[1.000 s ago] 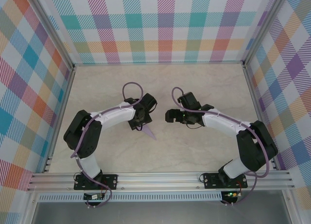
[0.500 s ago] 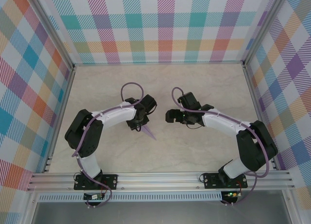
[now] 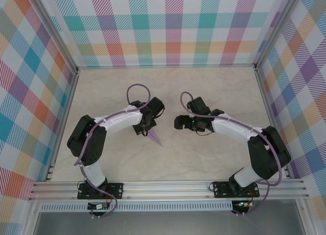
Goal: Fold a paper plane with a square sheet of paper (pick it up from the middle)
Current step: Turn over a paper plane at the center of the table.
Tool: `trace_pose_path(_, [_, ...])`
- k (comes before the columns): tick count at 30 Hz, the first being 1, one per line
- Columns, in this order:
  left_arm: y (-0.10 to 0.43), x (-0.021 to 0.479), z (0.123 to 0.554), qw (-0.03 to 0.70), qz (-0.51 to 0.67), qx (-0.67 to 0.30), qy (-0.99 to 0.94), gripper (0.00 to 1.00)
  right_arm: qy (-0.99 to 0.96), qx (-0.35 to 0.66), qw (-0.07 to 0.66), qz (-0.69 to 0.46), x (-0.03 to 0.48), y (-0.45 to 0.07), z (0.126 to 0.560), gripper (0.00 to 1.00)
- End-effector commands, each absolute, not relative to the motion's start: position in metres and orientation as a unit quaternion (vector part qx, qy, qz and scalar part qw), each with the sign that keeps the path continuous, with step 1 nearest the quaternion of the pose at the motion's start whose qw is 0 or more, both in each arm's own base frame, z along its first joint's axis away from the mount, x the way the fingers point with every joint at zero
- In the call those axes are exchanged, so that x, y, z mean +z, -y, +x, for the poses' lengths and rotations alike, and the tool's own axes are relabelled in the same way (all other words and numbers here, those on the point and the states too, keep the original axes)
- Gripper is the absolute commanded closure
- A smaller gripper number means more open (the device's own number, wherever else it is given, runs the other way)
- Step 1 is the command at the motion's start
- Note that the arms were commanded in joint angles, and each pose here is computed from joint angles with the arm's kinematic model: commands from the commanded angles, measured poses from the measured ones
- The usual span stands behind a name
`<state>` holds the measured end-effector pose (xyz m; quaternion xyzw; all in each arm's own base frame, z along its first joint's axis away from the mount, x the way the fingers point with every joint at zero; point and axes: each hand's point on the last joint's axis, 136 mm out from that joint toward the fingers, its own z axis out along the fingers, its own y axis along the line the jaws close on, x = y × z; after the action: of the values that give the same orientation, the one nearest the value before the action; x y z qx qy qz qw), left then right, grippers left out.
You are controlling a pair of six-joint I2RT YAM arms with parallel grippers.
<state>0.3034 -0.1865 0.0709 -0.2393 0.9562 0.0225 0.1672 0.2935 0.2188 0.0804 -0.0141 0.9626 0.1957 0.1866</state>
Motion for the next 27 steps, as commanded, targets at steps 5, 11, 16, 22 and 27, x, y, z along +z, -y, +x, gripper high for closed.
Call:
trace_pose_path(5, [0.244,0.166,0.321,0.216,-0.148,-0.147,-0.954,1.00,-0.953,0.190,0.235,0.041,0.133,-0.187,0.304,0.09])
trace_pose_path(11, [0.297,0.194,0.328,0.222,-0.072,-0.282,-0.930,1.00,-0.942,0.194,0.270,0.058,0.165,-0.170,0.306,0.08])
trace_pose_path(16, [0.317,0.161,0.332,0.205,-0.068,-0.319,-0.923,1.00,-0.939,0.219,0.260,0.051,0.165,-0.179,0.303,0.09])
trace_pose_path(22, [0.326,0.120,0.334,0.204,-0.079,-0.351,-0.910,1.00,-0.932,0.286,0.221,0.019,0.152,-0.207,0.297,0.20])
trace_pose_path(27, [0.310,0.090,0.324,0.201,-0.102,-0.336,-0.915,1.00,-0.927,0.327,0.180,-0.007,0.137,-0.228,0.291,0.39])
